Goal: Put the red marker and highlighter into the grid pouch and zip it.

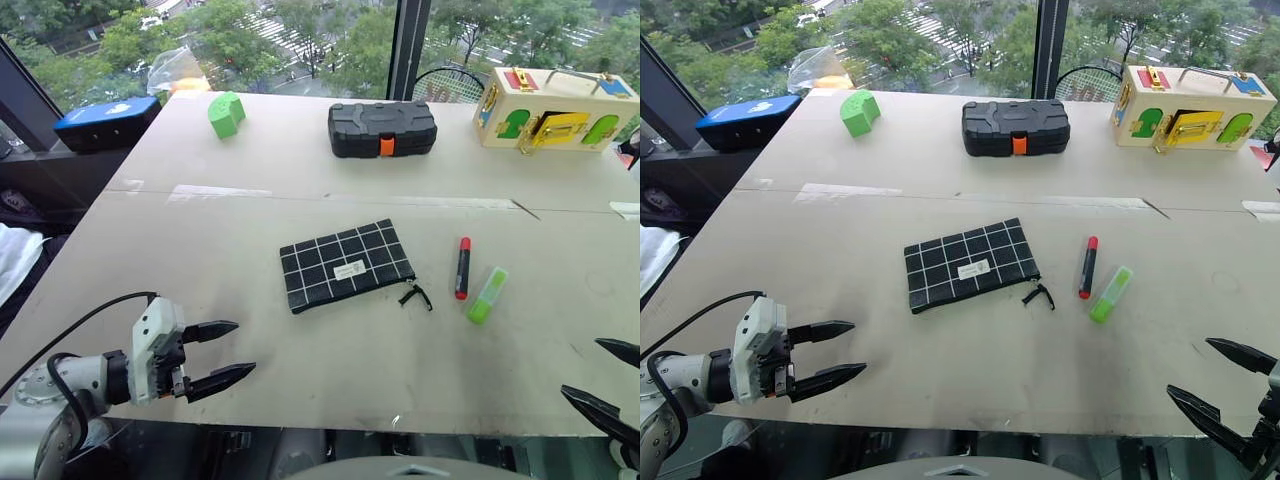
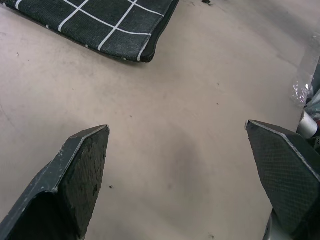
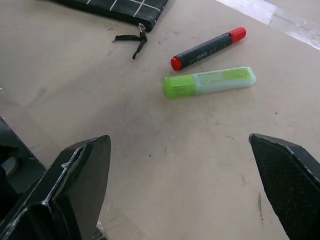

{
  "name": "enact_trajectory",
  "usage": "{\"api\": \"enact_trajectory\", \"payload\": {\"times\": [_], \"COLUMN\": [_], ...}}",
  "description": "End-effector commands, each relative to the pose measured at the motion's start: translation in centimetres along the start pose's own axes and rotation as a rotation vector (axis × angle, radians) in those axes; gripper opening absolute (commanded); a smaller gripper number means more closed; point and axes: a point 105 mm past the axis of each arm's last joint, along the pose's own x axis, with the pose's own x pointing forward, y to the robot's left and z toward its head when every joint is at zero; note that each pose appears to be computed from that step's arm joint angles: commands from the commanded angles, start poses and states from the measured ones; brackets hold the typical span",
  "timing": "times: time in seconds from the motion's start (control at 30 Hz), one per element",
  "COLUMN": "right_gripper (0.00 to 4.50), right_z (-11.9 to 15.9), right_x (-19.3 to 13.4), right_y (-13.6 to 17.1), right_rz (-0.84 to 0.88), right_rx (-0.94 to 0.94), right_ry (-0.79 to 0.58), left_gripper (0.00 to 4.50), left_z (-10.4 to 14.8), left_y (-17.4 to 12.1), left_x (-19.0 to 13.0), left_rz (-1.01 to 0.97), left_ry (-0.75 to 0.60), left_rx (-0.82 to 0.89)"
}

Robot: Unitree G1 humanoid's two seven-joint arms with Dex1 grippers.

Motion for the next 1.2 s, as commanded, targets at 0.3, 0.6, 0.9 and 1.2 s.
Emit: {"api": "enact_trajectory", "payload": {"times": [0.3, 0.6, 0.9, 1.2], "right_gripper": [4.5, 4.5, 4.5, 4.5], "right_z": [6.8, 6.7, 7.4, 7.9], "right_x": [3.8, 4.6, 4.7, 5.6], "right_y": [5.0, 6.7, 7.7, 7.8], "right_rz": [0.24, 0.354, 0.392, 0.404], "right_rx": [-0.068, -0.109, -0.116, -0.132], "right_ry": [-0.331, -0.288, -0.293, -0.305], "left_gripper": [4.44, 4.44, 4.44, 1.91], "left_z": [2.8, 1.2, 2.5, 3.6], "left_y": [3.4, 4.6, 4.8, 3.6], "left_x": [3.1, 5.6, 10.5, 13.4], "left_rz": [0.173, 0.174, 0.164, 0.048], "left_ry": [-0.021, 0.031, -0.033, -0.092], "left_rx": [0.549, 1.054, 1.134, 1.129]}}
